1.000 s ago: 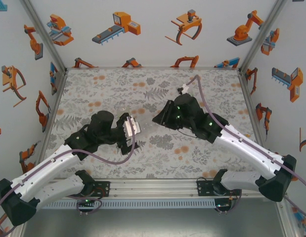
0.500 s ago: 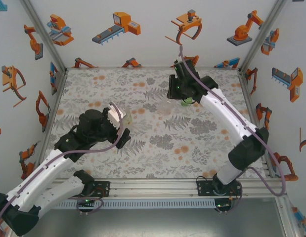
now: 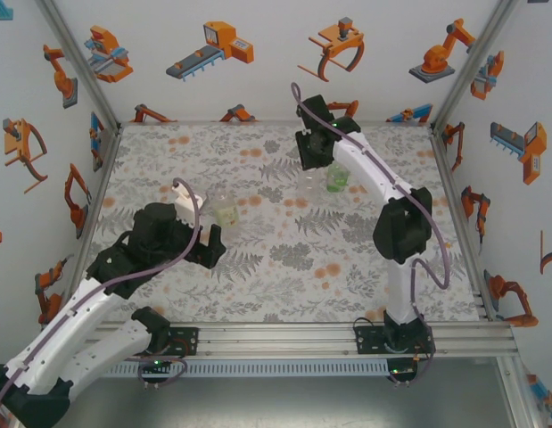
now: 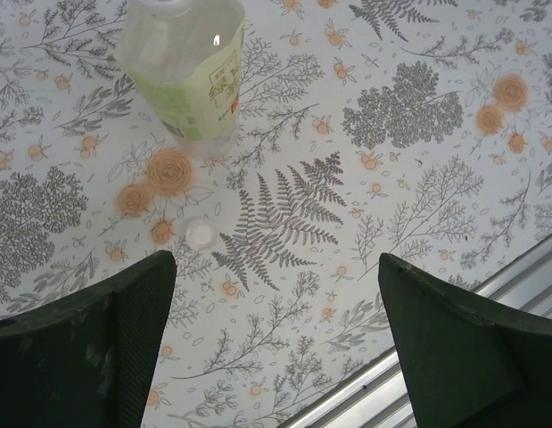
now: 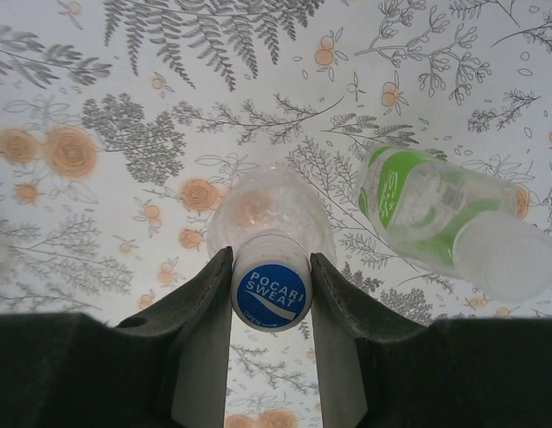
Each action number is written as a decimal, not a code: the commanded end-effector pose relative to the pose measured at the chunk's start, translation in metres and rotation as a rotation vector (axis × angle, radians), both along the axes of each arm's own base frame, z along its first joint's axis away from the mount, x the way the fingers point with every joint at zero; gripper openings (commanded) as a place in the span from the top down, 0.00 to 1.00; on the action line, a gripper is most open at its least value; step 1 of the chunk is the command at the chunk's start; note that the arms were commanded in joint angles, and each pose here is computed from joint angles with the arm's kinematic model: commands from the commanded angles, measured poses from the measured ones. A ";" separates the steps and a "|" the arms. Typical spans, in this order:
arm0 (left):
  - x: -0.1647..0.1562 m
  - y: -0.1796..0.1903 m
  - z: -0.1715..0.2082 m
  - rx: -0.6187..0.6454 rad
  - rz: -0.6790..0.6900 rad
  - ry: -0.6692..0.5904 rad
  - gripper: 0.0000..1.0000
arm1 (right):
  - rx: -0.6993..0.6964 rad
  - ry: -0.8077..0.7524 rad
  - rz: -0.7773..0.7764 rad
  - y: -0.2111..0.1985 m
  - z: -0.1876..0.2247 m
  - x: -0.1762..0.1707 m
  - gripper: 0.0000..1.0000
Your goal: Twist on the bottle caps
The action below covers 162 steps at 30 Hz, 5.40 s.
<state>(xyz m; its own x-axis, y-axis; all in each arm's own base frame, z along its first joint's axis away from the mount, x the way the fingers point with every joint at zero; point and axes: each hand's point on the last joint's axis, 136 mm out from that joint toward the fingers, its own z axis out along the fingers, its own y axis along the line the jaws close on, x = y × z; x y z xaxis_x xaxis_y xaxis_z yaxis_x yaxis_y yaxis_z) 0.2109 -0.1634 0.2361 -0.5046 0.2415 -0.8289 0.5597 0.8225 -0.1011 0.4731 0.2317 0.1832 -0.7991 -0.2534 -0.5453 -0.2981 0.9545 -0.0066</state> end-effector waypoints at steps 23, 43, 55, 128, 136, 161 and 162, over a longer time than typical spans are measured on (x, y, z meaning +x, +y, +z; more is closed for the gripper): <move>0.005 0.016 -0.016 -0.053 0.174 0.092 0.21 | -0.003 -0.085 -0.035 -0.015 0.034 0.000 0.46; 0.006 -0.005 -0.109 -0.089 0.288 0.402 0.28 | 0.136 -0.130 -0.047 -0.021 0.089 -0.038 0.44; 0.038 -0.021 -0.117 0.000 0.213 0.180 0.31 | 0.136 -0.109 -0.067 -0.035 0.080 -0.063 0.44; -0.043 -0.287 -0.125 -0.016 -0.424 0.286 0.30 | 0.074 -0.140 -0.194 -0.089 0.084 -0.100 0.43; -0.020 -0.242 -0.042 -0.067 -0.346 0.176 0.30 | 0.100 -0.180 -0.202 -0.087 0.088 -0.094 0.43; 0.015 -0.002 0.074 -0.101 0.191 -0.062 0.16 | 0.715 -0.529 0.761 0.150 0.046 -0.165 0.07; 0.014 0.005 0.076 -0.106 0.205 -0.065 0.16 | 0.732 -0.537 0.773 0.158 0.045 -0.165 0.06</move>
<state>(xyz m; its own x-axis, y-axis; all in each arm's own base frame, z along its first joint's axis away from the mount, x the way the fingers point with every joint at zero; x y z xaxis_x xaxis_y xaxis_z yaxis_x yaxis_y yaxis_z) 0.2307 -0.1771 0.3188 -0.4624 0.0288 -0.8862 0.4185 0.8882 -0.1895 0.3088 0.3623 0.1892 -0.3646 -0.1800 -0.9136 -0.8527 0.4587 0.2499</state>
